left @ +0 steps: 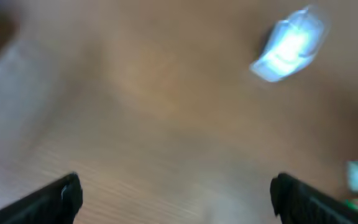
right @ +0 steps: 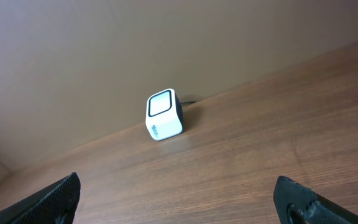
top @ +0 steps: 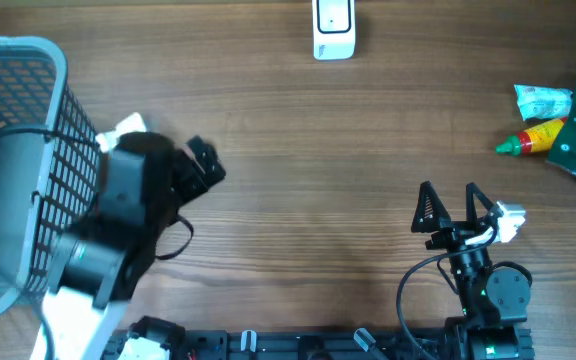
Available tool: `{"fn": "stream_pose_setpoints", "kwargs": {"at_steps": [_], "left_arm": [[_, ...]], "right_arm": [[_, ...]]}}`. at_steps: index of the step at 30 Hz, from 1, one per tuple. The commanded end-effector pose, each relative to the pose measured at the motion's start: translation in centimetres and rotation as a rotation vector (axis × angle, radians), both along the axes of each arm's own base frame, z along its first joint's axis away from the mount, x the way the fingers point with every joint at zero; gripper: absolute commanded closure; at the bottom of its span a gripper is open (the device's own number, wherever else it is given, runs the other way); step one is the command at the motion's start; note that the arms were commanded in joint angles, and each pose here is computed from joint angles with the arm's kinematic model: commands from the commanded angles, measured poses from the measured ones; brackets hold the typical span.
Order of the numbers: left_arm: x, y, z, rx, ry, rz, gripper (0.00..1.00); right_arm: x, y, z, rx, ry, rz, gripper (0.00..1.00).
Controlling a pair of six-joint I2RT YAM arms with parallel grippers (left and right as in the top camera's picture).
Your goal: Scan the item barcode
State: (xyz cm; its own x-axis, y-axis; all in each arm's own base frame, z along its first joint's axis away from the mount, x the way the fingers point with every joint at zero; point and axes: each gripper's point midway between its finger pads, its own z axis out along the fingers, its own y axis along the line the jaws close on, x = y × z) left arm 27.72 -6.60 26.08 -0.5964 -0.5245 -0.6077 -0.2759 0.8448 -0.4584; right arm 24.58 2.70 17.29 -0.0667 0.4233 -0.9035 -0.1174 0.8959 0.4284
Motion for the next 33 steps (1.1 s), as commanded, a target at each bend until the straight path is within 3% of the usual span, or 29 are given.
{"fn": "stream_pose_setpoints", "kwargs": {"at_steps": [1, 4, 8, 15, 24, 33], "left_arm": [[-0.8, -0.2, 3.4, 0.099, -0.246, -0.135, 0.00], [-2.0, 0.3, 3.5, 0.104, -0.336, -0.140, 0.00], [-3.4, 2.2, 0.2, 0.122, -0.397, -0.095, 0.00], [-3.9, 4.0, -3.8, 0.085, -0.604, -0.017, 0.00], [-3.3, 6.1, -8.9, 0.189, -0.671, 0.042, 0.00], [-3.1, 5.9, -10.3, 0.389, -0.658, -0.068, 0.00]], "right_arm": [[0.0, -0.4, 0.1, 0.006, -0.003, -0.022, 0.00], [0.0, -0.4, 0.1, 0.006, -0.003, -0.022, 0.00], [0.0, -0.4, 0.1, 0.006, -0.003, -0.022, 0.00], [0.0, -0.4, 0.1, 0.006, -0.003, -0.022, 0.00], [0.0, -0.4, 0.1, 0.006, -0.003, -0.022, 0.00], [0.0, -0.4, 0.1, 0.006, -0.003, -0.022, 0.00]]}}
